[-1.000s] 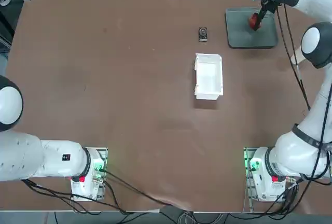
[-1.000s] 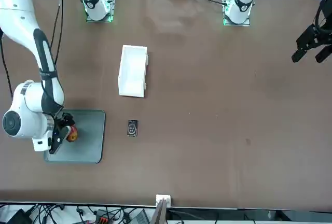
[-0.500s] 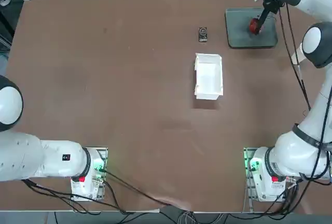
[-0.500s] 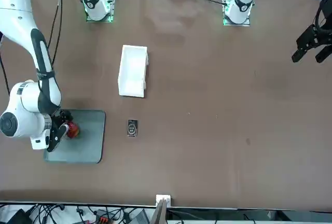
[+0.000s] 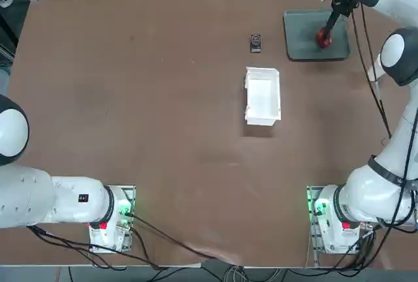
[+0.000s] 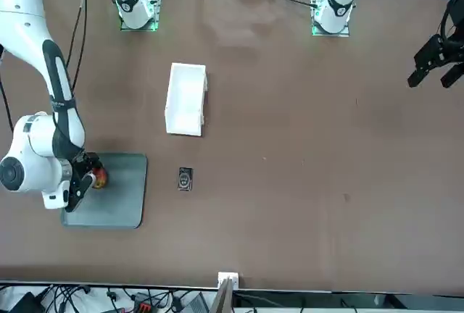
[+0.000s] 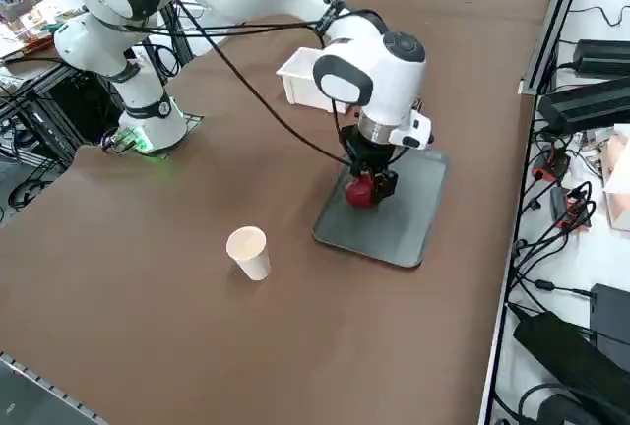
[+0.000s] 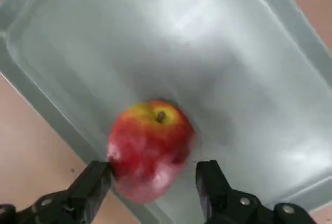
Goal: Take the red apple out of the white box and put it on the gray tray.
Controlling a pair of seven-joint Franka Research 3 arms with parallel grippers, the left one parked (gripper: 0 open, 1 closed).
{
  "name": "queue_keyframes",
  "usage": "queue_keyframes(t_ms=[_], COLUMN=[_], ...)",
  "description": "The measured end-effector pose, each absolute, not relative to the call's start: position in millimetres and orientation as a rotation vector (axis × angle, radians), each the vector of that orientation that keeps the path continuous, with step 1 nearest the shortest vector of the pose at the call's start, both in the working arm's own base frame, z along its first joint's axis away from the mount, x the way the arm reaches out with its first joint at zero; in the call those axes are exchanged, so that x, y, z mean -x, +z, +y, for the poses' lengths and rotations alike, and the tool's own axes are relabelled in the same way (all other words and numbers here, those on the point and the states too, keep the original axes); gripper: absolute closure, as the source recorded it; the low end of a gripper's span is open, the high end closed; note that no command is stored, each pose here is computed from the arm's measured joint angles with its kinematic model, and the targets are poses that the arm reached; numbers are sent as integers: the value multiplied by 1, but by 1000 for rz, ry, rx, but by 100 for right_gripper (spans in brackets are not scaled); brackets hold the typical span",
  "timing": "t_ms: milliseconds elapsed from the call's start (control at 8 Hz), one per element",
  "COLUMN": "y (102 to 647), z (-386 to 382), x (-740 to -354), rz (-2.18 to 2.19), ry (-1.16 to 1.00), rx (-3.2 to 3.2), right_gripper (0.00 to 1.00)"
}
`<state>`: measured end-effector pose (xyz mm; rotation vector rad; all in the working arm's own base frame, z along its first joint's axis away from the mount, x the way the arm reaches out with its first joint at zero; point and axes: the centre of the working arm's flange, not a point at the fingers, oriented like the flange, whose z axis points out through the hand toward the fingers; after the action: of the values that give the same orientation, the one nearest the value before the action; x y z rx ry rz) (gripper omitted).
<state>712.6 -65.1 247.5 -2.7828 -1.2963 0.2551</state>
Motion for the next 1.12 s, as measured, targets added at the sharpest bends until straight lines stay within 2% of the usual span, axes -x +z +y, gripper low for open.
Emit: queue_keyframes(t_ms=[625,1125], y=[359,460], z=[-61,-66], x=[-727,-711], rz=[-1275,-934], ry=[115,45], rx=[2834,2827], right_gripper=[0,0])
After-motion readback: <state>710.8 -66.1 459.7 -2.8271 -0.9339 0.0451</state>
